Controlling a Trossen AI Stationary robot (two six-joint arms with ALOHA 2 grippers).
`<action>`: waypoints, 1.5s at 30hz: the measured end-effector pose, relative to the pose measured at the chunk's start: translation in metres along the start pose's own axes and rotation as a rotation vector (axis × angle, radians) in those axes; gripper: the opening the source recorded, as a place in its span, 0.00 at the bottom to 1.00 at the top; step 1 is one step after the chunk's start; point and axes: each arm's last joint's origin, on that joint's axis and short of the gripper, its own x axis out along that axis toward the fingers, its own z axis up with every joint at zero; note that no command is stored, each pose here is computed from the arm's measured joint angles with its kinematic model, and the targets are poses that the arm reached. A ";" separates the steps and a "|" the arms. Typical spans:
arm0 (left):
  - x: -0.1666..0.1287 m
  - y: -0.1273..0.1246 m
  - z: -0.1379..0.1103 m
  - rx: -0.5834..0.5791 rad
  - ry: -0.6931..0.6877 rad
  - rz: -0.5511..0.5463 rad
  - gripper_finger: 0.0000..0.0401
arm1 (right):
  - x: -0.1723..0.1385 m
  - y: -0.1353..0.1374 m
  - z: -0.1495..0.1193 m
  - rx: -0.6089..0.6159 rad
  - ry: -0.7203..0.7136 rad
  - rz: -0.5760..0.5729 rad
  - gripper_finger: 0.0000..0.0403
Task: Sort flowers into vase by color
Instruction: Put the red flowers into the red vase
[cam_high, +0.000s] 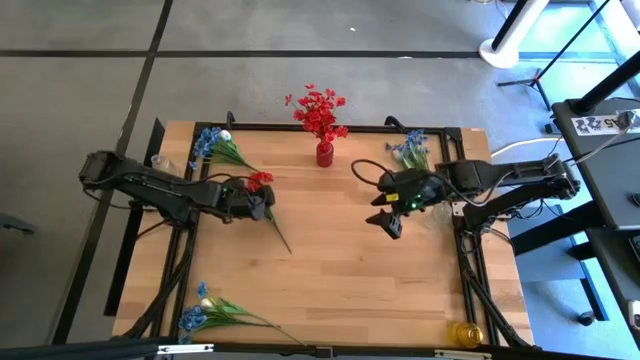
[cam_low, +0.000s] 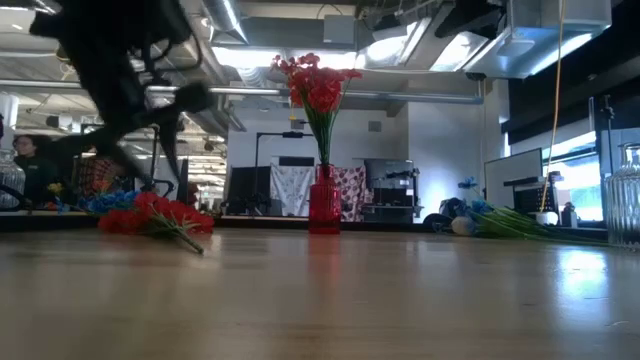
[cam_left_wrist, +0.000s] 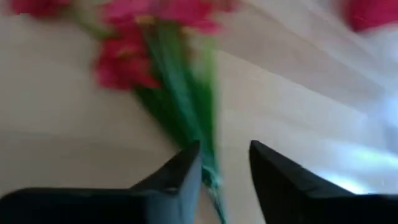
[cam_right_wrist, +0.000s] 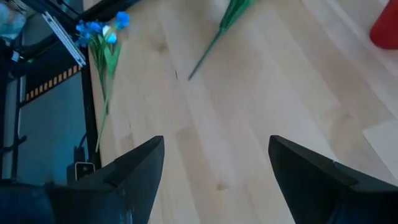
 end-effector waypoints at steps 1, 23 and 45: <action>0.005 0.005 0.004 -0.033 -0.006 0.032 0.39 | 0.000 -0.001 0.002 0.003 -0.012 0.001 0.72; 0.066 0.017 0.031 -0.264 -0.042 -0.037 0.19 | 0.027 0.005 0.020 -0.083 -0.149 -0.005 0.72; -0.080 -0.109 -0.050 0.620 -0.164 -0.886 0.01 | 0.101 0.028 0.025 0.221 -0.280 0.015 0.72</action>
